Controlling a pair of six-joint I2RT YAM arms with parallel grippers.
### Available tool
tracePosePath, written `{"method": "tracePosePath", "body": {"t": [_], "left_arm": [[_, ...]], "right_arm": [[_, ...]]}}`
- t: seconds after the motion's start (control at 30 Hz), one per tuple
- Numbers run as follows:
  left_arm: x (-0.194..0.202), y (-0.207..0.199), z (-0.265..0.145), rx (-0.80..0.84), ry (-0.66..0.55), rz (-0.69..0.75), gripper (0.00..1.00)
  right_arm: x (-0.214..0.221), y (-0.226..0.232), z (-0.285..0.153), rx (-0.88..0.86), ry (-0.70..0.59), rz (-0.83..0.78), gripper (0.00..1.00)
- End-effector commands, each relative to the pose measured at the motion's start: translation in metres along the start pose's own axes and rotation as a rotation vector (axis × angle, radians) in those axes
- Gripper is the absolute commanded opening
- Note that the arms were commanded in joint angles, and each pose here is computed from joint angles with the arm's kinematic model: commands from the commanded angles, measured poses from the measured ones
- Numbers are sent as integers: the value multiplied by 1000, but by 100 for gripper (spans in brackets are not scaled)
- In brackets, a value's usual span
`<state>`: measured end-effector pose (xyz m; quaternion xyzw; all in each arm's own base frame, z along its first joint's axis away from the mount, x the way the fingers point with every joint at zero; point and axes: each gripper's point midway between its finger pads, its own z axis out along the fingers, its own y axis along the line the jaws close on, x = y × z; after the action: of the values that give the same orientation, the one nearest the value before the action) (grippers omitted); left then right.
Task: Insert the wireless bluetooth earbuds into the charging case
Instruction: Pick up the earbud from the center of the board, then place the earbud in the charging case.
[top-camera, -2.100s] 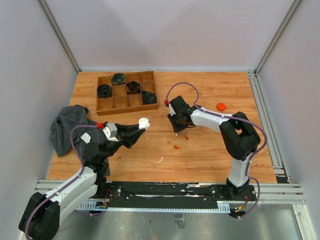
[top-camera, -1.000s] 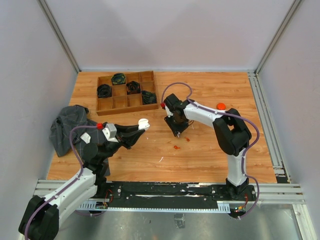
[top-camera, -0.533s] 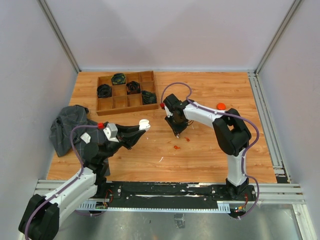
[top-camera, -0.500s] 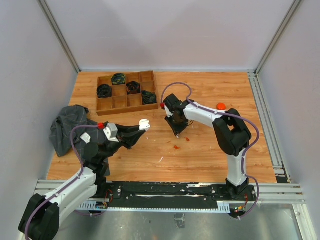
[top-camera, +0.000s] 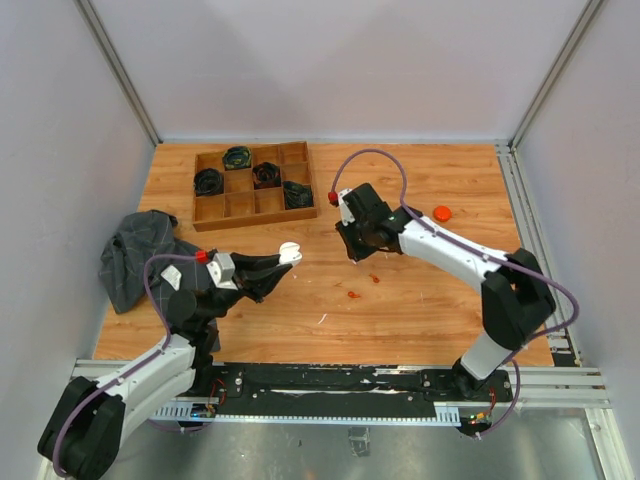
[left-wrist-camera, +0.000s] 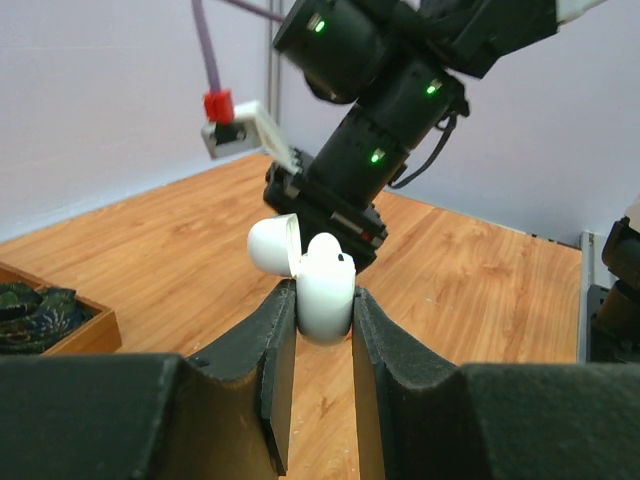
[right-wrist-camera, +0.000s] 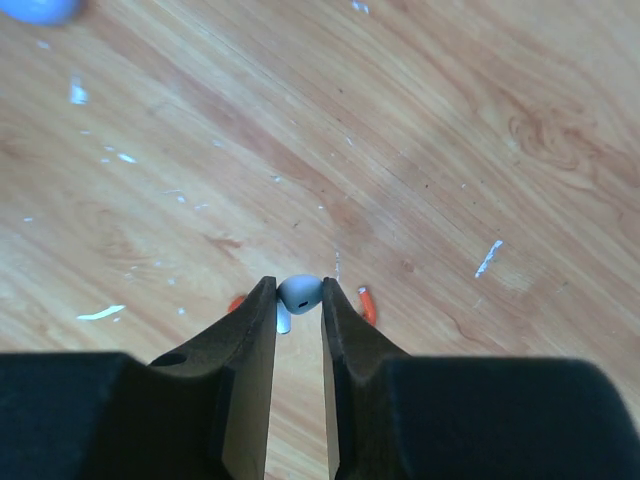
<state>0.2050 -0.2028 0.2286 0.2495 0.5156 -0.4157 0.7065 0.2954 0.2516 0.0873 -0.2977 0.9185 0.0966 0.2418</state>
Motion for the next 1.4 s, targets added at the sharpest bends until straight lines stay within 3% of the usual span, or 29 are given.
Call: {"method": "tracePosePath", "body": {"t": [0.0,0.37,0.77,1.37], "left_arm": [[-18,-8,-1,46,-80,67,0],[-35,-24,1,138,-150,132,0],[-42,-29,8,181,-158,117,0],[-55,-41,11,242,-198,-9,0]], "right_arm": [[-27,15,-35,-19,-189,-51,17],[-65,73,-129,-202,-657,-146,14],[-71,118,-200,-396,-955,-285,12],[-88,170,-233,-589,-1132,-438,12]]}}
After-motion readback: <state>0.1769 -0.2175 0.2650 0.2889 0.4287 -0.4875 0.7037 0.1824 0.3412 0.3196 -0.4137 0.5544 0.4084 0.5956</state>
